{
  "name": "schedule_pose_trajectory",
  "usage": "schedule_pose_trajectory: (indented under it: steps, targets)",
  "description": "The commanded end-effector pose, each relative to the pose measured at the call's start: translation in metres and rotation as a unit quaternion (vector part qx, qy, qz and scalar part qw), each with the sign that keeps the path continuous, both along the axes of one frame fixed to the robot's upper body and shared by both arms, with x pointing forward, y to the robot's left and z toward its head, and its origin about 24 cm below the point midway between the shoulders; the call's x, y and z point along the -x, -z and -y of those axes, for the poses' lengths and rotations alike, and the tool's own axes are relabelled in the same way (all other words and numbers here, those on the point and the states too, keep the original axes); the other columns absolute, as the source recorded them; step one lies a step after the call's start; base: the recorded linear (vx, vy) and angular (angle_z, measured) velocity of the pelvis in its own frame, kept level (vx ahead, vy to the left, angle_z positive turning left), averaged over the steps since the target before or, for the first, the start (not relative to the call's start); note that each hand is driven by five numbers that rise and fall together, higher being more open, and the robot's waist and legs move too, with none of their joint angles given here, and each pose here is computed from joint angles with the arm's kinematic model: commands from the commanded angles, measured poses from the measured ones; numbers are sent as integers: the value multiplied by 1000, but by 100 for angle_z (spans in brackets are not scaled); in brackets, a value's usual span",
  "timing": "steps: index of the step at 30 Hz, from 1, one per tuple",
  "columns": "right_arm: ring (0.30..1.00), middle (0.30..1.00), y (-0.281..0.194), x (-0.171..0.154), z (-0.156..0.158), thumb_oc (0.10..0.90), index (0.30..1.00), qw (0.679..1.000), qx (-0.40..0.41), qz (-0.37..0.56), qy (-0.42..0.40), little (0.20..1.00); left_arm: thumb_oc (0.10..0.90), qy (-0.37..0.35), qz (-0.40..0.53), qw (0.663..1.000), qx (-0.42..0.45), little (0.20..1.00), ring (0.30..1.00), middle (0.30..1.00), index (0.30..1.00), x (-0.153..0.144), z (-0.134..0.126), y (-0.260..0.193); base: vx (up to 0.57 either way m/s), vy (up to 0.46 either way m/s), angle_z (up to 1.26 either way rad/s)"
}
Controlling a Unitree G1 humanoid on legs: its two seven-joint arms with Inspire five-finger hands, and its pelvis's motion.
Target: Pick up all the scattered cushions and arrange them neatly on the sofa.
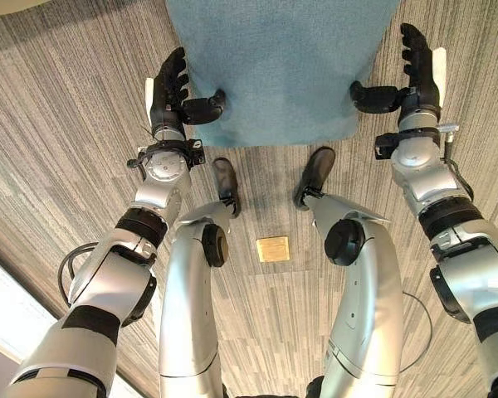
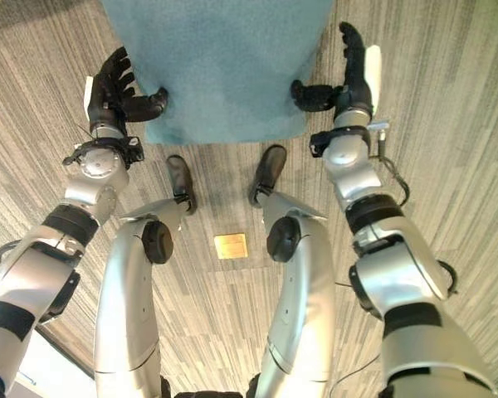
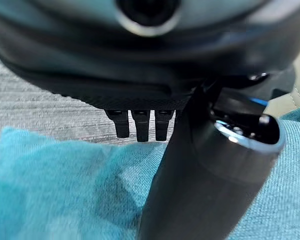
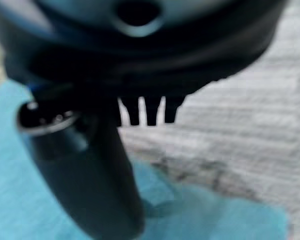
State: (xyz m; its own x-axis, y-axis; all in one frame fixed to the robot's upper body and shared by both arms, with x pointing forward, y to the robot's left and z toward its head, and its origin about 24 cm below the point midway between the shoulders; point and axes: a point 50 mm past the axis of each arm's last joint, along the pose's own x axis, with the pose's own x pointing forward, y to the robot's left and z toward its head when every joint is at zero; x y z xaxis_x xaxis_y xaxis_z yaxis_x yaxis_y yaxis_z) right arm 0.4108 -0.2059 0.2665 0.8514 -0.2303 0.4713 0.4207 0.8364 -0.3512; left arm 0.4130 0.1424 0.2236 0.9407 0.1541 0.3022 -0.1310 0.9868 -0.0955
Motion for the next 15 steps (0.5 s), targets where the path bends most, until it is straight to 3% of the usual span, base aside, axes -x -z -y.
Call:
schedule_pose_trajectory:
  steps: [1, 5, 6, 7, 8, 9, 11, 15]
  targets:
    - [900, 900, -17, 4, -27, 800, 900, 997, -6, 52, -65, 900, 800, 73, 78, 992, 62, 900, 900, 900, 900, 12, 38, -23, 0, 0, 0]
    - [900, 900, -36, 8, -93, 800, 900, 979, -59, 90, -175, 900, 800, 175, 121, 963, 163, 900, 900, 900, 900, 30, 97, -52, -3, 4, 2]
    - [900, 900, -36, 8, -93, 800, 900, 979, -59, 90, -176, 900, 800, 175, 122, 963, 164, 900, 900, 900, 900, 29, 97, -52, 0, 17, 4]
    - [759, 759, -39, 10, -102, 706, 759, 974, -71, 98, -193, 759, 800, 189, 131, 957, 180, 900, 900, 900, 900, 33, 103, -59, 0, 0, 0]
    - [300, 300, -46, 16, -120, 400, 300, 963, -87, 112, -228, 300, 776, 210, 153, 943, 210, 865, 865, 865, 865, 40, 110, -72, 0, 0, 0]
    - [300, 300, -46, 16, -120, 400, 300, 963, -87, 112, -228, 300, 698, 210, 153, 943, 210, 747, 747, 747, 747, 40, 110, -72, 0, 0, 0]
    - [300, 300, -55, 24, -136, 400, 300, 950, -107, 133, -259, 300, 400, 228, 174, 926, 247, 300, 300, 300, 300, 48, 115, -84, 0, 0, 0]
    - [300, 300, -68, 37, -147, 400, 300, 936, -104, 174, -289, 300, 400, 244, 221, 903, 276, 300, 300, 300, 300, 61, 110, -104, -25, 35, -1]
